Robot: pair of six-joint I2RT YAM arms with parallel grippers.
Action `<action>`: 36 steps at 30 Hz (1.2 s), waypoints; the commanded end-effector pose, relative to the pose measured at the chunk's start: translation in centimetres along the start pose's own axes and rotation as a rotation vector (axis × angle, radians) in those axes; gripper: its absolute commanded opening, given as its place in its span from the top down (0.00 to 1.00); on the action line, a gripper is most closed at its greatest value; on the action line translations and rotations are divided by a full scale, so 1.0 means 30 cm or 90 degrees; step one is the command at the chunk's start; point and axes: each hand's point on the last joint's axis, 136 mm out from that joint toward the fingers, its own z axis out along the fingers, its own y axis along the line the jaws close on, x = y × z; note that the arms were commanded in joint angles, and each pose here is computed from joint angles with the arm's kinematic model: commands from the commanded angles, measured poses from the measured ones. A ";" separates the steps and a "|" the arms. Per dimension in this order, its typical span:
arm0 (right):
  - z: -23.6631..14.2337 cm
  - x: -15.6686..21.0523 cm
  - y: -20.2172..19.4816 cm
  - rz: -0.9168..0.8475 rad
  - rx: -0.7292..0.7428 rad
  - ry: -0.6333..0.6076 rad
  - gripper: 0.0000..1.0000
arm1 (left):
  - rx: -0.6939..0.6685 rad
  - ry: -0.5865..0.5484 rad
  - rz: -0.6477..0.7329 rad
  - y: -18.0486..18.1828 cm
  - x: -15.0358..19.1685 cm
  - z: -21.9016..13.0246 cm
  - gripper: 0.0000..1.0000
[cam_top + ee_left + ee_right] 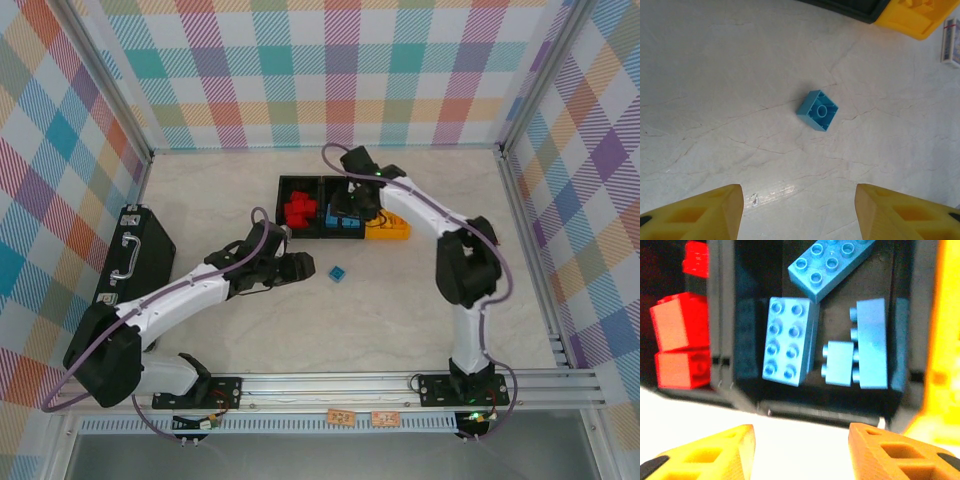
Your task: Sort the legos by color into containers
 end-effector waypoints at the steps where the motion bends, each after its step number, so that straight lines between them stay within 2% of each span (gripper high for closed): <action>1: -0.119 0.016 0.011 -0.022 -0.040 -0.045 0.48 | 0.028 0.015 0.016 -0.059 -0.002 0.020 0.39; 9: -0.229 0.241 -0.084 -0.026 -0.074 -0.033 0.40 | 0.012 0.065 0.078 -0.102 0.010 0.097 0.39; 21: -0.282 0.551 -0.300 0.034 -0.034 0.003 0.36 | -0.070 0.156 0.206 -0.125 0.040 0.236 0.38; 28: -0.312 0.648 -0.361 0.073 -0.033 0.004 0.35 | -0.129 0.182 0.264 -0.099 0.039 0.303 0.37; 36: -0.296 0.697 -0.392 0.094 -0.030 0.011 0.35 | -0.163 0.208 0.299 -0.091 0.063 0.381 0.37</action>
